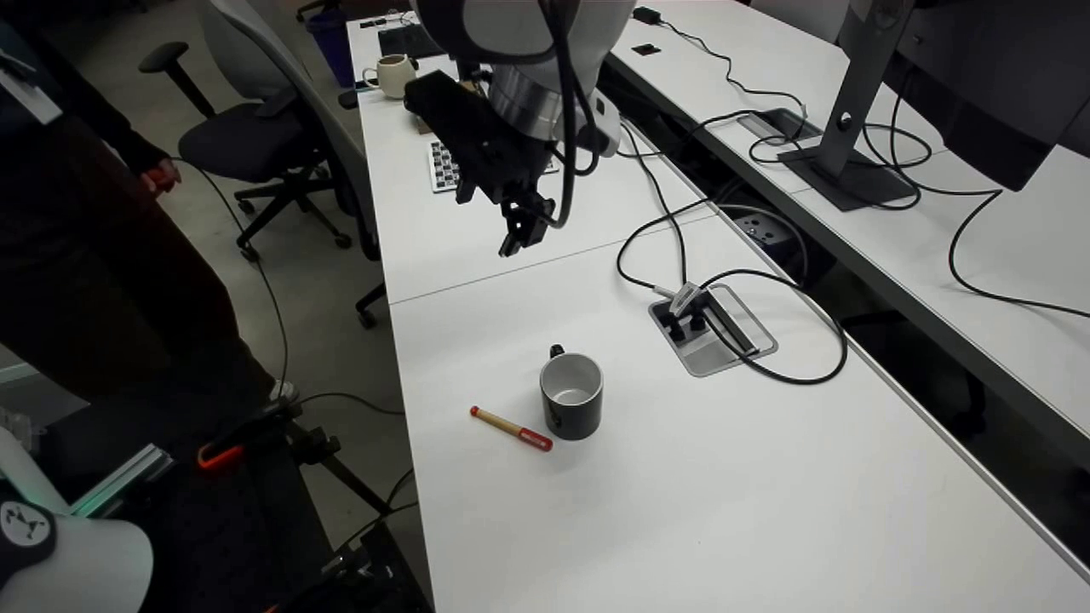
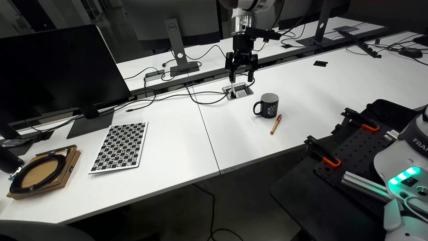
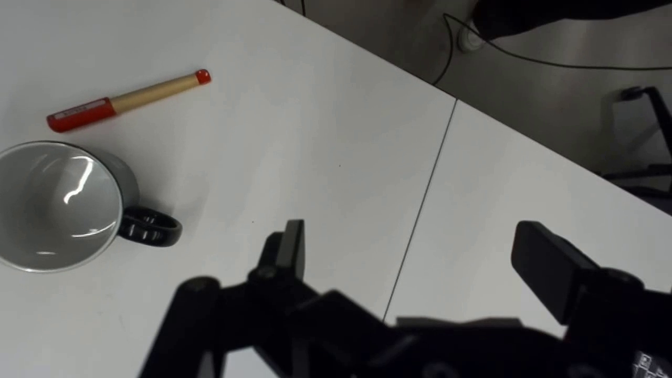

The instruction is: Pick up the cup and put it on the right side of the table

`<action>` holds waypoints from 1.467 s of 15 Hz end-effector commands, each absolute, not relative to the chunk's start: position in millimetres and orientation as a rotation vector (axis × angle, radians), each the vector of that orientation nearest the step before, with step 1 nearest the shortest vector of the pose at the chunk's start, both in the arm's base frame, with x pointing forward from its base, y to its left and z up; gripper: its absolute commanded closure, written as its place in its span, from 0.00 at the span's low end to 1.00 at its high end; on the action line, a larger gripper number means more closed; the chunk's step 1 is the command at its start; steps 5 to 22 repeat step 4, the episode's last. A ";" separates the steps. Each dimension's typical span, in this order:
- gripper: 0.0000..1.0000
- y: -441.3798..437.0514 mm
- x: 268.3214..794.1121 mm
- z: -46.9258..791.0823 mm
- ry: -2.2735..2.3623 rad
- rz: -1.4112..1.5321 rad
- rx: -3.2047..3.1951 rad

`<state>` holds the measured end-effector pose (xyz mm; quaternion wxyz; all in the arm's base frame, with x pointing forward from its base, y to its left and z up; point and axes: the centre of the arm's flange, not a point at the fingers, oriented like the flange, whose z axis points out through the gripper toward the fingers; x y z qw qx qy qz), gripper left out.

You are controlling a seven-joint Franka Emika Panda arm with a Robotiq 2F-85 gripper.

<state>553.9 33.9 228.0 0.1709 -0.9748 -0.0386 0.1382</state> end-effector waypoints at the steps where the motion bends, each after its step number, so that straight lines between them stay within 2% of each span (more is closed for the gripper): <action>1: 0.00 34.2 555.0 227.0 -0.131 0.401 -2.765; 22: 0.00 34.3 556.9 225.6 -0.153 0.409 -2.762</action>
